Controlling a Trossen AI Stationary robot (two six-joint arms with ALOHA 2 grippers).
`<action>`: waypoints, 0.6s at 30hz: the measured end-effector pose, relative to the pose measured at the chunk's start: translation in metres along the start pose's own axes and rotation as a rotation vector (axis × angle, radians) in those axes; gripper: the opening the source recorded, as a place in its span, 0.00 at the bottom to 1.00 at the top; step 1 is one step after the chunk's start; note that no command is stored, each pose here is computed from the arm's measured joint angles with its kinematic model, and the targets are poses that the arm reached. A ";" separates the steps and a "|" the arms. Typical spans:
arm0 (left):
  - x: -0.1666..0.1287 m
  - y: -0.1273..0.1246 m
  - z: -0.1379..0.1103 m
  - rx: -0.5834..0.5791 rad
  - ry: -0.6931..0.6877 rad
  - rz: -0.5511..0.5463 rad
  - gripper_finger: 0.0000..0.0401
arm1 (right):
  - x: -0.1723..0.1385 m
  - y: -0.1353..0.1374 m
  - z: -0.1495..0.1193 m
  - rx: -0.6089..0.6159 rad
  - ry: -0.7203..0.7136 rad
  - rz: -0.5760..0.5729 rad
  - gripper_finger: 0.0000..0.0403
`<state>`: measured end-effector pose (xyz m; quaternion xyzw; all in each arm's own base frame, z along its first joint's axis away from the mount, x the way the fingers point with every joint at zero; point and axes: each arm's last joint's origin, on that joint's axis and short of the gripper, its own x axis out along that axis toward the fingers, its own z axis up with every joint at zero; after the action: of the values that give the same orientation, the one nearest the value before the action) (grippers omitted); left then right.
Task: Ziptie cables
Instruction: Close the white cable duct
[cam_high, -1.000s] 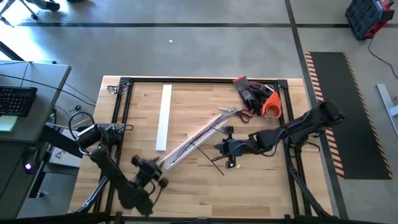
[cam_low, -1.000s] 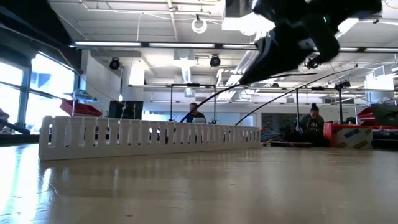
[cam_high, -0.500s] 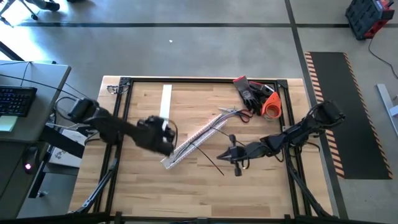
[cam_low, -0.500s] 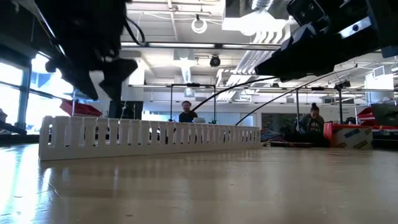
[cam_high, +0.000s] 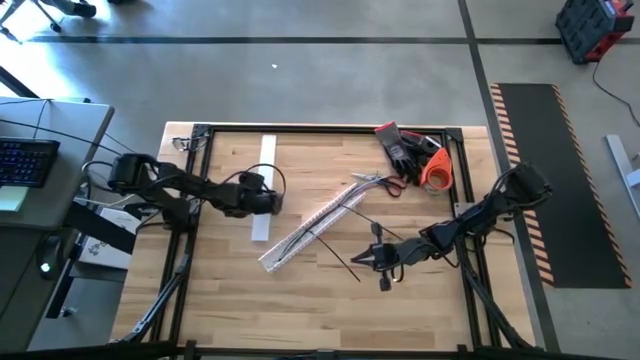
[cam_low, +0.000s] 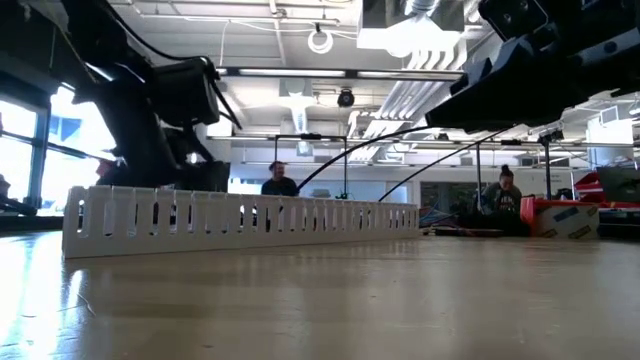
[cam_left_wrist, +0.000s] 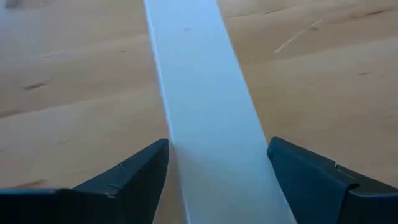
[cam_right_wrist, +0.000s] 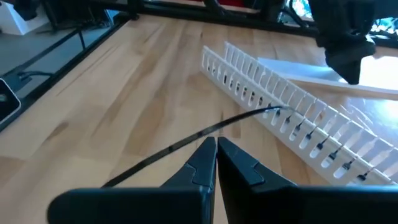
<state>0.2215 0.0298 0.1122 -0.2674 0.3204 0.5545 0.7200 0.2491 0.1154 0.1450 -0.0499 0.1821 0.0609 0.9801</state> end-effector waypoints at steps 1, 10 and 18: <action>0.002 -0.001 -0.002 0.002 -0.004 -0.016 0.66 | 0.000 0.000 0.000 0.001 0.002 -0.002 0.00; 0.015 -0.005 -0.018 0.072 -0.011 0.016 0.64 | 0.001 0.000 0.000 0.028 -0.006 -0.007 0.00; 0.003 -0.011 -0.035 0.181 -0.011 -0.042 0.52 | 0.001 0.000 0.000 0.045 -0.006 -0.005 0.00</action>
<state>0.2269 0.0035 0.0875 -0.2048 0.3597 0.5095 0.7544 0.2500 0.1155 0.1443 -0.0280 0.1802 0.0547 0.9817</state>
